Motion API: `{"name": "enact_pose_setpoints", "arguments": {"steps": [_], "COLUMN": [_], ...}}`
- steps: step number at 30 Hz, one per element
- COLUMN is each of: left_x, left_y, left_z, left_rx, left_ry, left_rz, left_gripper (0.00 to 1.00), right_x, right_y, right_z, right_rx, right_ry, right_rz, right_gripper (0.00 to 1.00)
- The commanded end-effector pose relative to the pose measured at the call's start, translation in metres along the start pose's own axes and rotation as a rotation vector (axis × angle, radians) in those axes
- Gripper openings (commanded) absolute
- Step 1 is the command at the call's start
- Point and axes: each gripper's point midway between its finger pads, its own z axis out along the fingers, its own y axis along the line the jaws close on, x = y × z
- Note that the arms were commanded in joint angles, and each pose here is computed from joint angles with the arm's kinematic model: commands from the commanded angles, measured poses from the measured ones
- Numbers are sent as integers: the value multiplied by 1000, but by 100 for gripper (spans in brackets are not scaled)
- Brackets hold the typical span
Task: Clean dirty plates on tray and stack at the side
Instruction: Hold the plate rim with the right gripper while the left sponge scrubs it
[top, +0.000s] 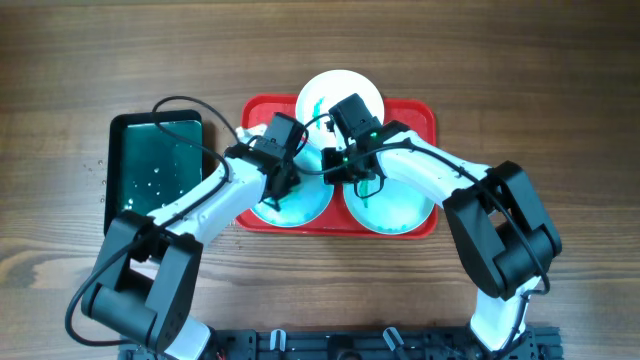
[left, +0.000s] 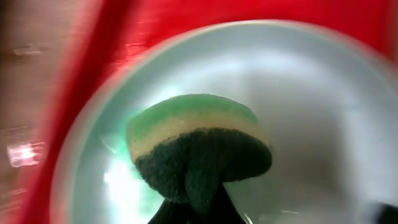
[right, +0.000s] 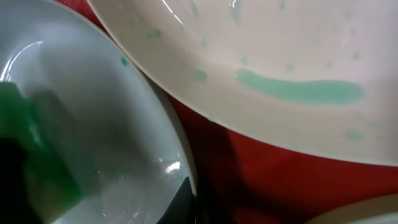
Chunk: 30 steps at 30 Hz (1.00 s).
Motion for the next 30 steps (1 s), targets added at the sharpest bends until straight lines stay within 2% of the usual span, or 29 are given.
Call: {"name": "enact_pose_setpoints", "arguments": {"steps": [1, 2, 3, 4, 5, 6, 7, 8, 10, 14, 17, 20, 22, 23, 25, 30], "left_x": [12, 13, 13, 10, 7, 5, 4, 4, 0, -4, 7, 16, 15, 12, 4, -7], "left_y": [-48, -48, -44, -35, -31, -29, -26, -24, -26, -30, -37, -34, -33, -30, -21, 44], "left_z": [-6, -1, 3, 6, 7, 7, 7, 6, -6, -17, -13, 9, 13, 13, 14, 9], "left_rx": [236, 230, 209, 164, 148, 145, 139, 135, 152, 187, 215, 177, 167, 152, 98, -226], "left_ry": [105, 110, 106, 85, 76, 73, 76, 78, 62, 45, 98, 136, 132, 112, 64, -41], "left_rz": [14, 15, 14, 10, 4, -1, -9, -12, -13, -17, -8, -6, -5, -6, -7, 29], "left_gripper": [14, 48, 95, 96, 93, 84, 68, 59, 54, 39, 37, 35, 14, 11, 9, 5], "right_x": [11, 11, 11, 11, 11, 11, 11, 11, 11, 10, 10, 10, 10, 10, 10, 10], "right_y": [-9, -9, -9, -9, -9, -9, -9, -9, -9, -9, -8, -8, -9, -9, -9, -9], "right_z": [10, 10, 10, 10, 10, 10, 10, 10, 10, 10, 10, 10, 10, 10, 10, 10], "right_rx": [34, 34, 35, 35, 35, 35, 34, 35, 35, 33, 32, 32, 33, 33, 33, 33], "right_ry": [40, 41, 42, 42, 42, 42, 42, 42, 41, 37, 36, 36, 38, 38, 38, 38], "right_rz": [5, 5, 5, 5, 5, 5, 4, 3, 2, 2, 1, 2, 2, 2, 2, 2], "right_gripper": [4, 4, 4, 4, 4, 4, 4, 4, 4, 4, 4, 4, 4, 4, 4, 4]}}
